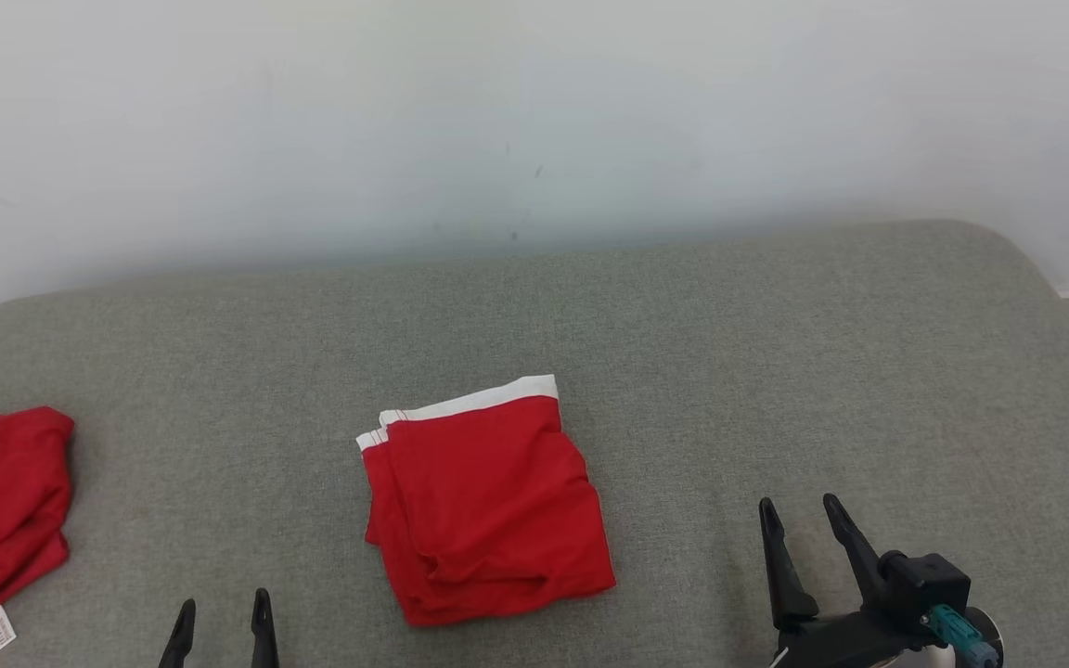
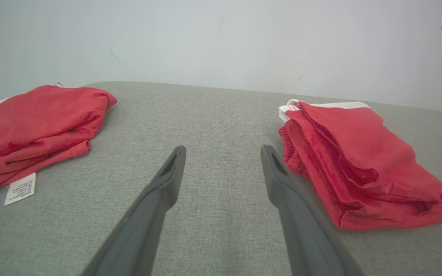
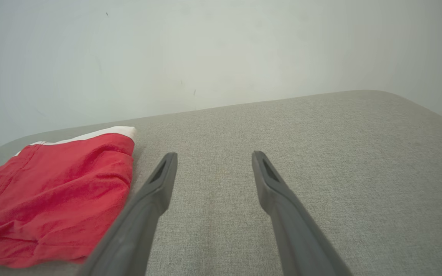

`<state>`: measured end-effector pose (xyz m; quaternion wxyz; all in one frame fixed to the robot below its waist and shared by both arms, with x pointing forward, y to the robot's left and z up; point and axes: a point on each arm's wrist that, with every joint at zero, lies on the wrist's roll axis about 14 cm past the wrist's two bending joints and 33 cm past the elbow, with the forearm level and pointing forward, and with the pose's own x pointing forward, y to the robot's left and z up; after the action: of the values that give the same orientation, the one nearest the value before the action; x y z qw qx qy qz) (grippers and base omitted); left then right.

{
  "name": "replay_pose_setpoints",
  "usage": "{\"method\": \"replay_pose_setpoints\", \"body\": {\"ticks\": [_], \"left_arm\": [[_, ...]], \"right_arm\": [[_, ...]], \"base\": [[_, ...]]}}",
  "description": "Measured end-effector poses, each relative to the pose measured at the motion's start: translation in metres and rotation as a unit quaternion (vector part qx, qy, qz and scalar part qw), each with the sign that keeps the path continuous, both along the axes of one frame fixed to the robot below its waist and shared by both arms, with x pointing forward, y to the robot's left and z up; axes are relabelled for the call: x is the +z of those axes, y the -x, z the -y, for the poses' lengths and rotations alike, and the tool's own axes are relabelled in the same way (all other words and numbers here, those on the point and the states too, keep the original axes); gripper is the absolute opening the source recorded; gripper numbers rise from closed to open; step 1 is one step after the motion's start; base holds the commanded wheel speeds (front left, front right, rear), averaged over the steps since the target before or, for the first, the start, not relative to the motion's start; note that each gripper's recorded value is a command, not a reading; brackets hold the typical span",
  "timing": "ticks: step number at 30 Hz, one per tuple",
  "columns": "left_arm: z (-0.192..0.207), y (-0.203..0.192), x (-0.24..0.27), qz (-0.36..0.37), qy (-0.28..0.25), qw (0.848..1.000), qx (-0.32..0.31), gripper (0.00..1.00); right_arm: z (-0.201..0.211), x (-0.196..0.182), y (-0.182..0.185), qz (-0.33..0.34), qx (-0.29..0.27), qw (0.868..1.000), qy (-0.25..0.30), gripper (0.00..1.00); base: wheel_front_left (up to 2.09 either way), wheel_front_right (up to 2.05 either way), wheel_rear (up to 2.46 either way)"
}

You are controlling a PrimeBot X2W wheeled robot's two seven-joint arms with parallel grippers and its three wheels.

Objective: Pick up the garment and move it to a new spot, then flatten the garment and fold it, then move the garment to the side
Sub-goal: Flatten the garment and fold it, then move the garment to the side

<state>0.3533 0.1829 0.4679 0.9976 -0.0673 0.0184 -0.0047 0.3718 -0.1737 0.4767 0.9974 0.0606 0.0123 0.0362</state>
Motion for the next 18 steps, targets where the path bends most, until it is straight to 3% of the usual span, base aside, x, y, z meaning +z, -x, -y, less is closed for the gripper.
{"method": "replay_pose_setpoints", "body": {"ticks": [18], "left_arm": [[0.0004, 0.0047, -0.0041, -0.006, -0.001, 1.0, -0.002, 1.0]], "right_arm": [[-0.0069, -0.004, -0.0004, -0.006, 0.007, 1.0, -0.014, 1.0]], "base": [[0.0, 0.0, 0.0]]}}
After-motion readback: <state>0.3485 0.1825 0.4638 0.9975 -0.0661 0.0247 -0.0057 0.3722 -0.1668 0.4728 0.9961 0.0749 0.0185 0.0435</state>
